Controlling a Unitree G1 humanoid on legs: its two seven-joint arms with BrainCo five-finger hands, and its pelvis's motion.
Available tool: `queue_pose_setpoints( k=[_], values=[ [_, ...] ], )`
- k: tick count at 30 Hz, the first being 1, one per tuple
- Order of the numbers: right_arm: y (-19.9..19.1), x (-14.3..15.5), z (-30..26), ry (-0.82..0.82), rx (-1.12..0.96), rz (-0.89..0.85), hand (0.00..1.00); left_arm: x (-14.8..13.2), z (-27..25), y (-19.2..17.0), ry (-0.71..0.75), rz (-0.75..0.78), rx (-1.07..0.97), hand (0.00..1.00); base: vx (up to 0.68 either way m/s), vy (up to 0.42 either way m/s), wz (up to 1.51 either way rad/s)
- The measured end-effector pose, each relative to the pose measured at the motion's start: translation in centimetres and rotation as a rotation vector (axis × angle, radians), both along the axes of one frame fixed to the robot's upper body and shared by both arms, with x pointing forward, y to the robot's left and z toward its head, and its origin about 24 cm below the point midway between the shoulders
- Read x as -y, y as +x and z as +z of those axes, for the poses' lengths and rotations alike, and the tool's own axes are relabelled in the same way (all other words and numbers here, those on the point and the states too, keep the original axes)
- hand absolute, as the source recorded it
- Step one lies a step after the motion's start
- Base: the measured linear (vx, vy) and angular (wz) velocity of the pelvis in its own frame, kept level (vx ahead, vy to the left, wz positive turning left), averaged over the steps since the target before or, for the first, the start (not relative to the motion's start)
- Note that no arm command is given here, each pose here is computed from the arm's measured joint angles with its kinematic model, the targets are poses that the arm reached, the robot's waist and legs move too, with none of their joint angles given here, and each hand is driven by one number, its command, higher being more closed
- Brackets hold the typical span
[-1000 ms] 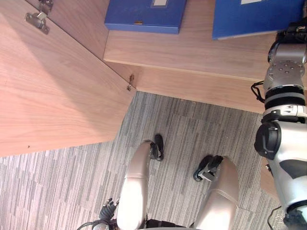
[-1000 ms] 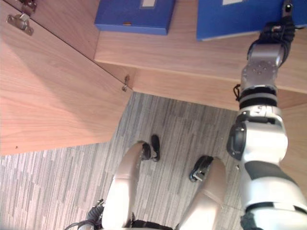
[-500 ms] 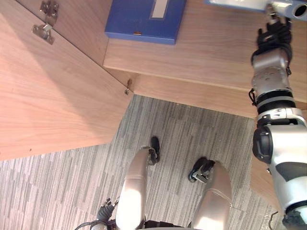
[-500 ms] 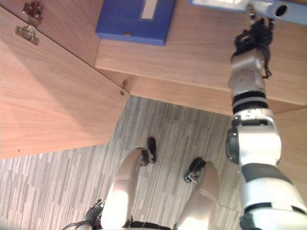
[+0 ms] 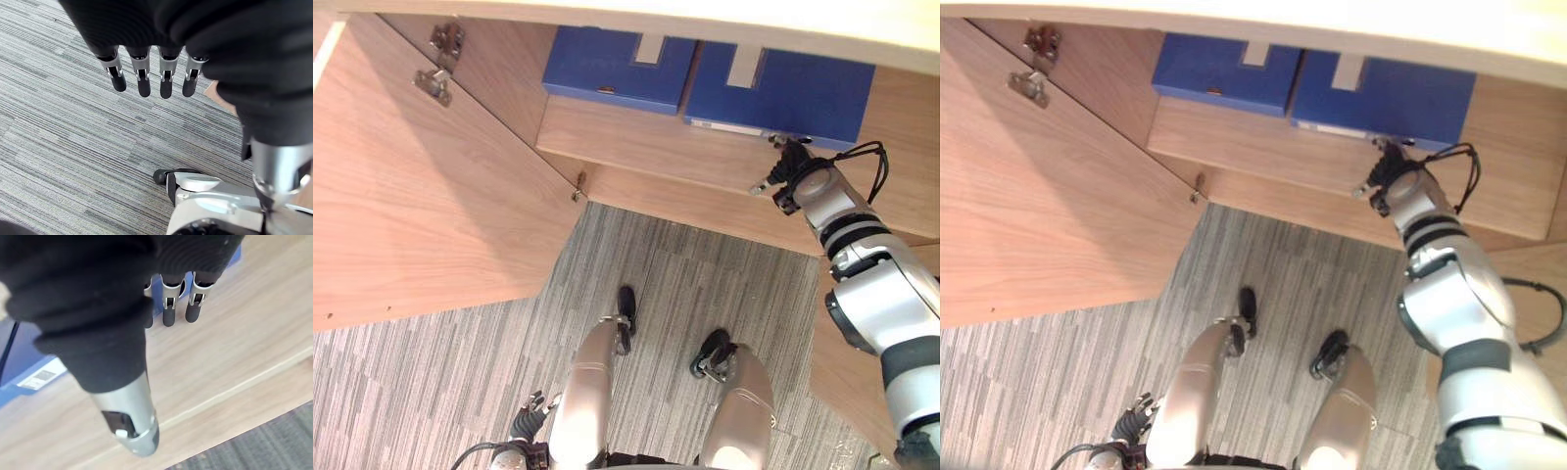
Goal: Walk over to the cabinet, pick up the folder, carry it to the office cabinet, place the folder inside the office cabinet, then close the office cabinet door
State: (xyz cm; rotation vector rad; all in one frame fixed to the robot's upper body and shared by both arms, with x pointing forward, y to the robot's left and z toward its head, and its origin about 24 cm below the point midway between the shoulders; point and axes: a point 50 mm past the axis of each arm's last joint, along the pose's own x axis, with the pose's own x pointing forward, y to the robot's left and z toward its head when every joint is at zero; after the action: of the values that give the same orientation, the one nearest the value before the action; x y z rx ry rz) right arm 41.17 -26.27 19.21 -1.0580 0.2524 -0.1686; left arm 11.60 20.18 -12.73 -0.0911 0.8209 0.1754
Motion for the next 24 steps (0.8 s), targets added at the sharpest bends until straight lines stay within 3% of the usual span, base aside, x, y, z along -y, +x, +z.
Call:
queue_pose_setpoints(
  k=[4,14,19,24],
  values=[
    [-0.6,1.2,-1.1,-0.032,-0.029,-0.020,0.00,0.0,-0.1,-0.3,-0.008,-0.004,-0.010,0.00,0.07,0.002,0.01],
    [-0.9,1.6,-1.2,0.072,0.033,-0.018,0.00,0.0,-0.1,-0.4,-0.021,0.009,-0.005,0.00,0.09,-0.024,-0.15],
    [-0.5,-1.5,-2.7,0.080,-0.033,0.124,0.00,-0.1,0.0,-0.3,-0.024,0.006,0.005,0.00,0.09,-0.091,-0.29],
    [-1.5,-5.2,-9.4,0.169,-0.208,0.208,0.00,-0.1,0.3,0.6,-0.022,-0.005,0.028,0.00,0.07,-0.110,-0.13]
  ],
)
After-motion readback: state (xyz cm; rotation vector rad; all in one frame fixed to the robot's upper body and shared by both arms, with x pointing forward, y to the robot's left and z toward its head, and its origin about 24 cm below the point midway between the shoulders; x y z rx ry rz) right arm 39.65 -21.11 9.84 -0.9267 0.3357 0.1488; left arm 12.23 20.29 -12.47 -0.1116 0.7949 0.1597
